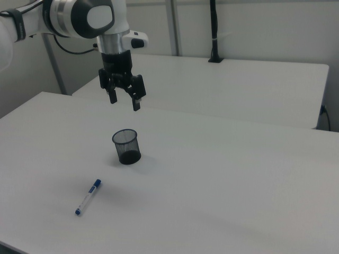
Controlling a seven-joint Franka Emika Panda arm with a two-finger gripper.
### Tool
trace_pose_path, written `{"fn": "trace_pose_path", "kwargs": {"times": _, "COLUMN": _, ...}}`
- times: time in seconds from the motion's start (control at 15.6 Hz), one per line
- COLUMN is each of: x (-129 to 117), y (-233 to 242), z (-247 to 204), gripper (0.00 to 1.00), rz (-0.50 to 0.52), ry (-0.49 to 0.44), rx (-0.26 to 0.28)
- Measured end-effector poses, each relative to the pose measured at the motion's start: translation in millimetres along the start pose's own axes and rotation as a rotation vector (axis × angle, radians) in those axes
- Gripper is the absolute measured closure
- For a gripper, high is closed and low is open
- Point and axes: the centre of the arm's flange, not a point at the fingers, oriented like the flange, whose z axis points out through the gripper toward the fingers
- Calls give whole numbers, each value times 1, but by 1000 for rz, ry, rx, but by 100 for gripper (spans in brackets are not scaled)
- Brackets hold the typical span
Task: Insert the marker
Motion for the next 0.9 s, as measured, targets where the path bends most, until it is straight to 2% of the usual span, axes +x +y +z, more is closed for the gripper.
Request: {"fn": "trace_pose_path", "kwargs": {"times": 0.9, "x": -2, "y": -1, "z": 5, "gripper": 0, "rz": -1, "ry": -21, "rx": -1}}
